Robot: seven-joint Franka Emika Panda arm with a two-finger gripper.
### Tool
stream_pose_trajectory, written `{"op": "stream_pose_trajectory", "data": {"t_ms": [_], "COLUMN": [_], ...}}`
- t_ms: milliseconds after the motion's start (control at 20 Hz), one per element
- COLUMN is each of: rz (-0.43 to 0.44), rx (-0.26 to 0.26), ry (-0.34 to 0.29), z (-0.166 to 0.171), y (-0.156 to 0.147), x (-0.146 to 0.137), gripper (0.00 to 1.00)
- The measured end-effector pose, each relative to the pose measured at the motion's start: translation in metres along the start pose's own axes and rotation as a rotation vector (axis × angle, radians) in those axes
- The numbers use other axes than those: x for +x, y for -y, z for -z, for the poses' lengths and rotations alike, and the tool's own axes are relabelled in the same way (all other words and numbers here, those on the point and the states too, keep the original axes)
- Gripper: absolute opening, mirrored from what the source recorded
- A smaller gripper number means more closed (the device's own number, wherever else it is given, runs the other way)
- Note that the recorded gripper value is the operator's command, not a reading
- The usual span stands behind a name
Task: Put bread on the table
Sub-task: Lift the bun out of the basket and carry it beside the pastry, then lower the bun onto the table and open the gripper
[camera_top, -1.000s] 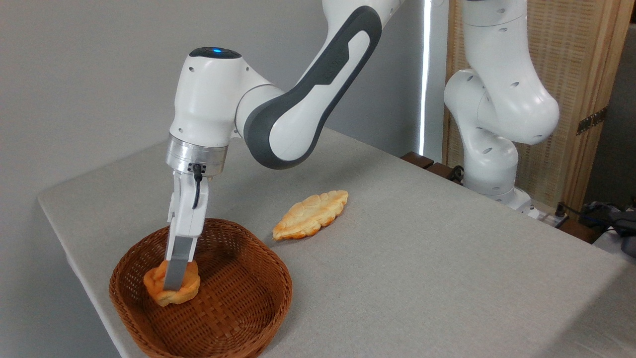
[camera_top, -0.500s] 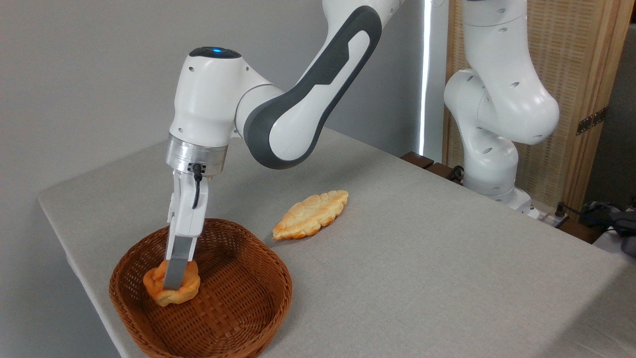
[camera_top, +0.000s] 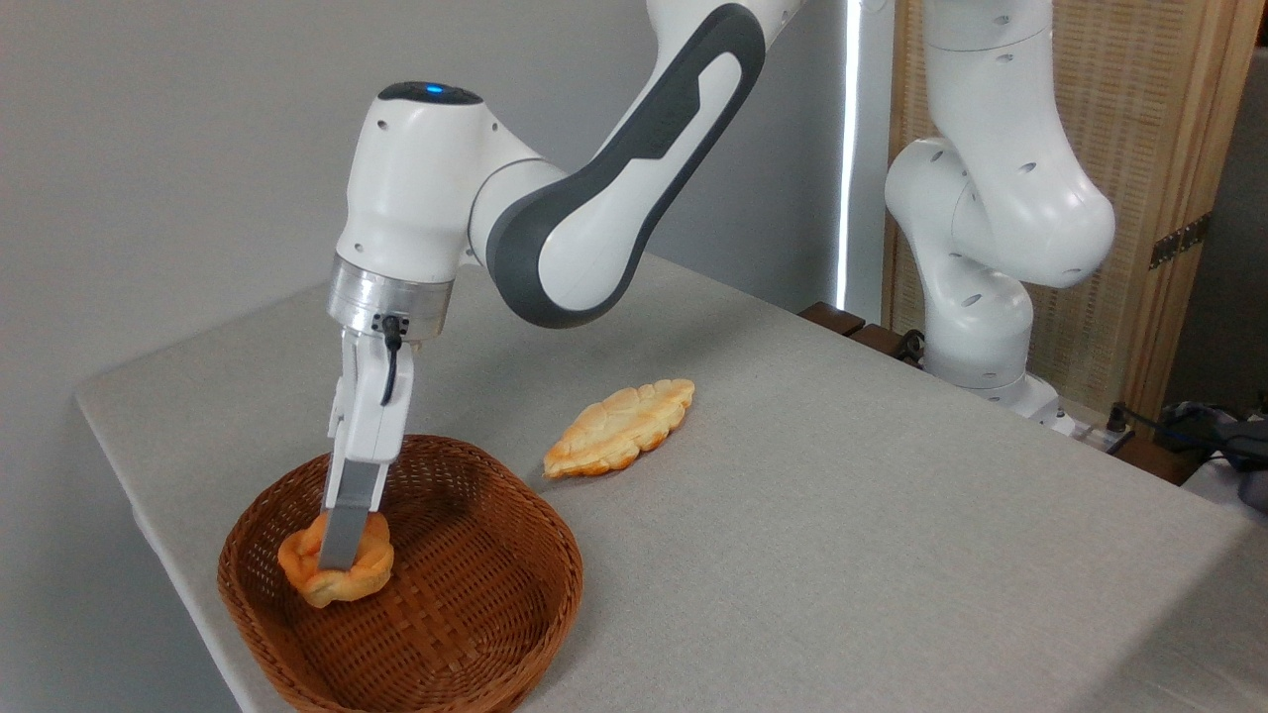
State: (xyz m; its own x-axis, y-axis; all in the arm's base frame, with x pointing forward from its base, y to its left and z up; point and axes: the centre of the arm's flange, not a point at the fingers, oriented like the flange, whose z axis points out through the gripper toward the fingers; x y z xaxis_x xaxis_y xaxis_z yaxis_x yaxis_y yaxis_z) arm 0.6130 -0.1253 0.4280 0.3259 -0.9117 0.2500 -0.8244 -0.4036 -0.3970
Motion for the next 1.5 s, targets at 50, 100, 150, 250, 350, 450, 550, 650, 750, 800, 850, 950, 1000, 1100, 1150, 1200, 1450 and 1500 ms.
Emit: {"op": "stream_pose_trajectory", "data": {"t_ms": [50, 100, 150, 250, 350, 450, 550, 650, 750, 800, 850, 950, 1000, 1100, 1150, 1200, 1450, 1500], "rz": [0.002, 0.005, 0.007, 0.02, 0.042, 0.06, 0.086, 0.108, 0.128, 0.129, 0.121, 0.114, 0.109, 0.092, 0.082, 0.077, 0.06, 0.059], "rx": [0.003, 0.005, 0.005, -0.013, -0.039, -0.057, -0.077, -0.099, -0.132, -0.145, -0.156, -0.178, -0.201, -0.241, -0.272, -0.289, -0.379, -0.388], "ry": [0.0, 0.001, 0.003, 0.019, 0.033, 0.054, 0.082, 0.106, 0.133, 0.141, 0.145, 0.153, 0.161, 0.171, 0.179, 0.183, 0.211, 0.215], "z": [0.003, 0.009, 0.013, 0.031, 0.055, 0.076, 0.104, 0.123, 0.141, 0.147, 0.151, 0.154, 0.155, 0.157, 0.157, 0.157, 0.15, 0.146], "y": [0.001, 0.004, 0.005, 0.008, 0.011, 0.015, 0.02, 0.022, 0.018, 0.012, 0.005, -0.01, -0.02, -0.035, -0.045, -0.05, -0.075, -0.079], "x": [-0.001, -0.002, -0.003, -0.006, -0.01, -0.019, -0.035, -0.048, -0.067, -0.076, -0.085, -0.101, -0.113, -0.132, -0.143, -0.149, -0.166, -0.167], "gripper": [0.5, 0.49, 0.48, 0.47, 0.48, 0.49, 0.5, 0.5, 0.5, 0.5, 0.5, 0.5, 0.5, 0.5, 0.5, 0.5, 0.5, 0.5]}}
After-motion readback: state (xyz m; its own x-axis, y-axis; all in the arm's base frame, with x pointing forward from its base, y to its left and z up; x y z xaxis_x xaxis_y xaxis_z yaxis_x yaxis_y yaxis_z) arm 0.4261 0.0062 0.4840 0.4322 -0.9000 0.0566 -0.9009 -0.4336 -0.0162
